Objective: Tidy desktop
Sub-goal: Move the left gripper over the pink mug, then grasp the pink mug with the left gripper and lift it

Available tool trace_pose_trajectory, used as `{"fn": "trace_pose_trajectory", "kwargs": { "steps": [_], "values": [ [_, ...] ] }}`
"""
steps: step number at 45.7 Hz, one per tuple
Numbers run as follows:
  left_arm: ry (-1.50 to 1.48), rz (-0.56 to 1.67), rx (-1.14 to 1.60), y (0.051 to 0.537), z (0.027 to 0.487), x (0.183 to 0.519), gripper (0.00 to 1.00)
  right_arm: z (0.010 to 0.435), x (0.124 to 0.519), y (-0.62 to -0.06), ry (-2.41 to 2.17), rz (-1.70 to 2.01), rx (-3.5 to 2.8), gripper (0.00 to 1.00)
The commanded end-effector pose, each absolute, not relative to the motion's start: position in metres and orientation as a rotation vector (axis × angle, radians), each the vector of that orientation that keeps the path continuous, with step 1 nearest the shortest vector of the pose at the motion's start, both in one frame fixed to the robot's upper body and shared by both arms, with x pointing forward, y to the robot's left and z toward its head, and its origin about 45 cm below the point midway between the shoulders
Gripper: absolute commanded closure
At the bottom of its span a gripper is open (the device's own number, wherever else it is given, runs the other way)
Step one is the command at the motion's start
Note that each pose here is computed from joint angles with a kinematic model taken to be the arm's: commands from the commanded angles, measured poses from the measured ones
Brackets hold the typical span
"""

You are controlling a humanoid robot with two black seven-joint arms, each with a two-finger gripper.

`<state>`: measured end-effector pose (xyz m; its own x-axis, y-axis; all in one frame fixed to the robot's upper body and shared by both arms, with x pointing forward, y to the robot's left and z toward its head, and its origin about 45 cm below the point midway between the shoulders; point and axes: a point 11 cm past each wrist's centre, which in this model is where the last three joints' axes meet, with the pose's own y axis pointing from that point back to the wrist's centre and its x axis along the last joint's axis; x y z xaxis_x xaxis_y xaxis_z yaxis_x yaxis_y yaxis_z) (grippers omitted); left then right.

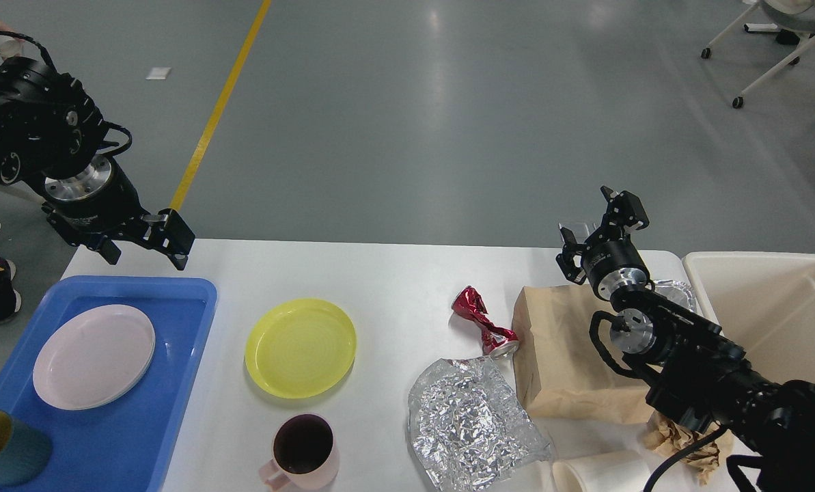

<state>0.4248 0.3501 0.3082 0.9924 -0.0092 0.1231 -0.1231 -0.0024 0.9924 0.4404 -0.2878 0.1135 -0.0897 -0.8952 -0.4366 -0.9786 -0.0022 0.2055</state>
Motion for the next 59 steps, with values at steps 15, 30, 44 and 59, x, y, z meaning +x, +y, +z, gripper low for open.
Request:
{"fn": "trace_pose_trajectory", "kwargs": {
  "steps": [15, 30, 44, 59],
  "values": [
    [-0.167, -0.177, 1.58, 0.262, 0.276, 0.412, 0.04, 0.113, 0.44, -0.288, 2.082, 0.692, -1.989, 0.0],
    [-0.132, -0.379, 1.546, 0.218, 0.217, 0.38, 0.04, 0.113, 0.44, -0.288, 2.082, 0.692, -1.989, 0.0],
    [-0.03, -0.451, 1.518, 0.221, 0.167, 0.35, 0.04, 0.113, 0.44, -0.288, 2.082, 0.692, -1.989, 0.0],
    [-0.003, -0.467, 1.51, 0.222, 0.151, 0.342, 0.05, 0.113, 0.44, -0.288, 2.082, 0.692, -1.989, 0.0]
  ]
}}
